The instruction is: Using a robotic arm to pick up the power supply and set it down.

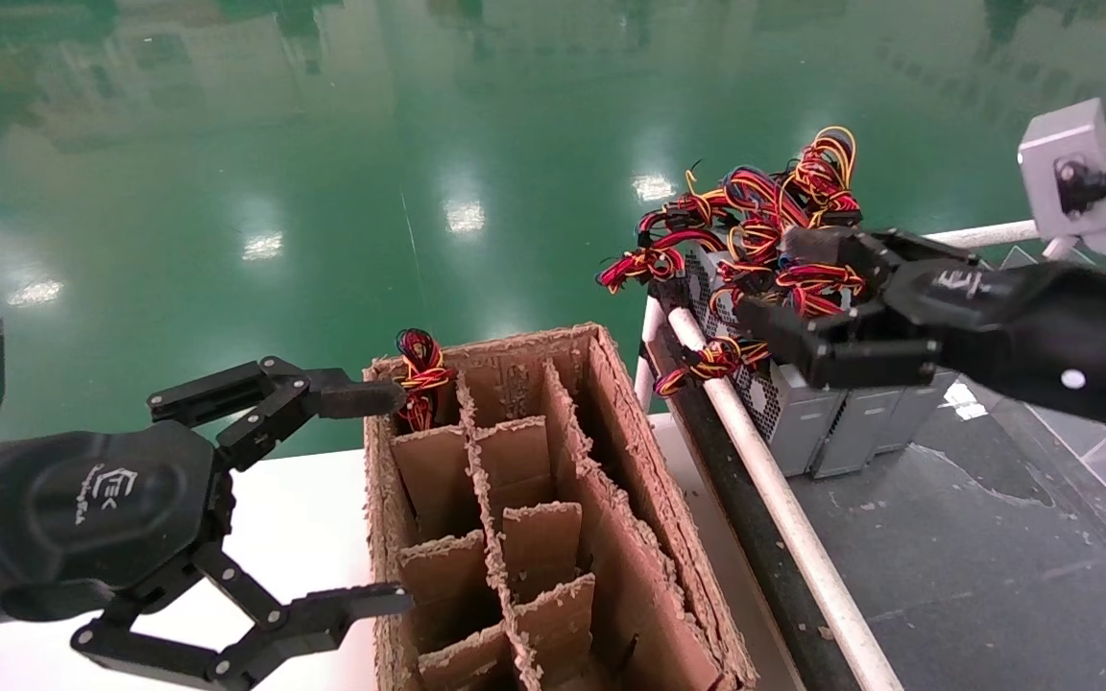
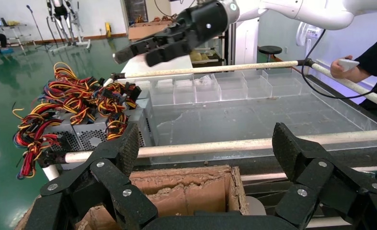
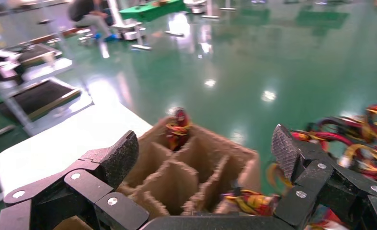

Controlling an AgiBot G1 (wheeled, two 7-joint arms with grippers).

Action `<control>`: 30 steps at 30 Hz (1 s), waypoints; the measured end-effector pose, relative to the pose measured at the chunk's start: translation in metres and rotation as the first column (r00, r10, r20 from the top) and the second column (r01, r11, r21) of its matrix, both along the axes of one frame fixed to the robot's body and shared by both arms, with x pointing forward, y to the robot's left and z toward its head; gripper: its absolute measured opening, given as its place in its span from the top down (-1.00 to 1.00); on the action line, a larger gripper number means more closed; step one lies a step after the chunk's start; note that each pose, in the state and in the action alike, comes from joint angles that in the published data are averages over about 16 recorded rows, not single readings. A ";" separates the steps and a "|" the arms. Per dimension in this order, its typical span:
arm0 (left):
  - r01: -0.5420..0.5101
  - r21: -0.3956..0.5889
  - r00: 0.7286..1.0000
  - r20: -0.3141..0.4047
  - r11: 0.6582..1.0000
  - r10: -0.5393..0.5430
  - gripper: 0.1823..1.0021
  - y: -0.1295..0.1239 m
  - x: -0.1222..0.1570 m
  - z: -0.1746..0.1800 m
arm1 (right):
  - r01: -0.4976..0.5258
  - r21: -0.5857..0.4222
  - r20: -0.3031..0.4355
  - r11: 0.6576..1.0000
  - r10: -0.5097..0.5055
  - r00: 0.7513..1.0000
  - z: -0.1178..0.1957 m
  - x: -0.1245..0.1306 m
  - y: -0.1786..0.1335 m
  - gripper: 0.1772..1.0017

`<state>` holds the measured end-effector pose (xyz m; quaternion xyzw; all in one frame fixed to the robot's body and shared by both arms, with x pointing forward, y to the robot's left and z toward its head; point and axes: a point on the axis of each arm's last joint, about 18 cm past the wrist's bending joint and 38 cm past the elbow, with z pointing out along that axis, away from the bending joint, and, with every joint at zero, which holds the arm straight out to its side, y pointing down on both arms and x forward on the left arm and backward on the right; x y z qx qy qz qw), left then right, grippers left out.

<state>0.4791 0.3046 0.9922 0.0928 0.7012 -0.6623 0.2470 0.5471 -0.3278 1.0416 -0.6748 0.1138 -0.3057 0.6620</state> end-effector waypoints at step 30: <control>0.000 0.000 1.000 0.000 1.000 0.000 -1.00 0.000 0.000 0.000 | -0.364 -0.199 0.150 0.910 0.395 0.906 -0.052 -0.075 0.025 -1.00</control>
